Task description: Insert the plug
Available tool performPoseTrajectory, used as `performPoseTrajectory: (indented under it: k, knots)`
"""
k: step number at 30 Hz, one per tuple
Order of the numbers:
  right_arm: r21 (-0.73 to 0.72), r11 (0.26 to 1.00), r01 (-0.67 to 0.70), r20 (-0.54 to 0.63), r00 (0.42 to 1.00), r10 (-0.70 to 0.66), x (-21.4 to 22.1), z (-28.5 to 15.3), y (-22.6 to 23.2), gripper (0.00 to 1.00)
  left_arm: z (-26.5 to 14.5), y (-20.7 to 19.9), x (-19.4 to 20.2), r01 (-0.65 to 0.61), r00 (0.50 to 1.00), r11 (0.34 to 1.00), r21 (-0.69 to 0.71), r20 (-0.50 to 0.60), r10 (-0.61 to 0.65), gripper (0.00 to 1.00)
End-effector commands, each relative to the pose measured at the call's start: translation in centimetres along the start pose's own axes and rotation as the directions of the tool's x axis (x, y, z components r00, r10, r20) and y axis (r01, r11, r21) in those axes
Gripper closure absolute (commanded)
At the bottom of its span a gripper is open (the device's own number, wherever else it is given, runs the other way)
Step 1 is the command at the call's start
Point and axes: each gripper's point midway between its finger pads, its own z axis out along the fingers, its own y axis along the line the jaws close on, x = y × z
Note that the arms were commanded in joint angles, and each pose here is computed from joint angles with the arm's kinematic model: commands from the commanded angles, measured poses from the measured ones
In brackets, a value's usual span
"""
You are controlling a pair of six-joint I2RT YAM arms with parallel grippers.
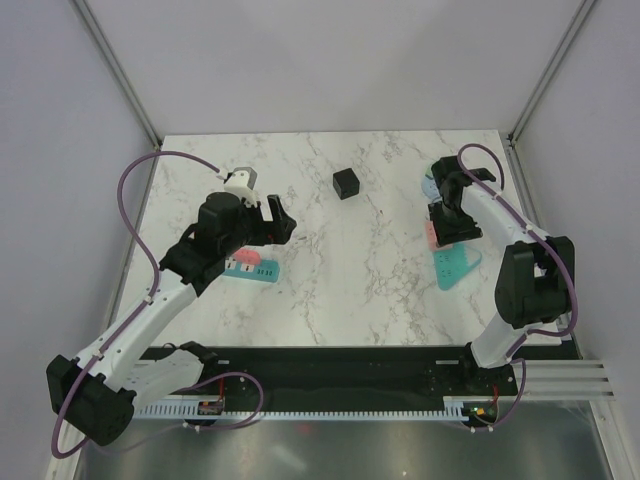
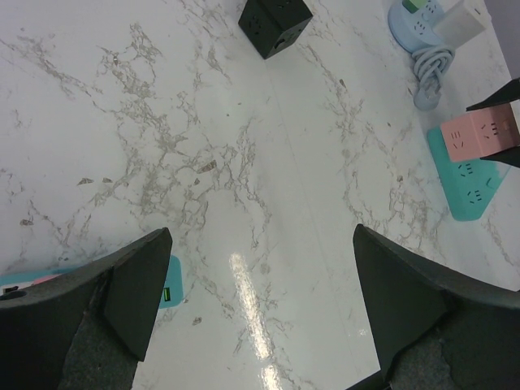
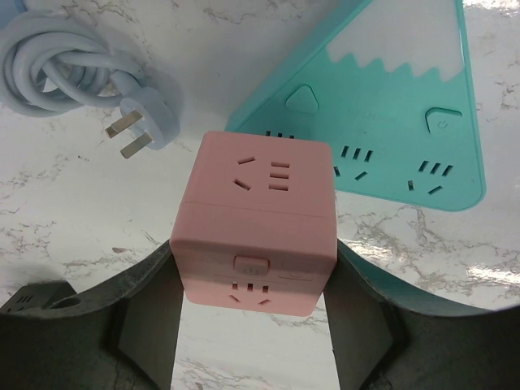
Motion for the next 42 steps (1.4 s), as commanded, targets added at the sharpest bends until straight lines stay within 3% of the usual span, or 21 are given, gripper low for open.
performPoseTrajectory:
  k: [1,42]
  knots:
    - [-0.024,1.000,-0.002,0.027,1.000,0.003,-1.1,-0.3,0.1,1.00,-0.4,0.2,-0.6,-0.033,0.999,0.999,-0.008,0.033,0.033,0.00]
    - [-0.047,0.999,-0.014,0.010,1.000,0.015,-2.2,-1.7,-0.1,1.00,-0.7,0.3,-1.0,-0.036,0.998,0.999,-0.016,0.051,0.037,0.00]
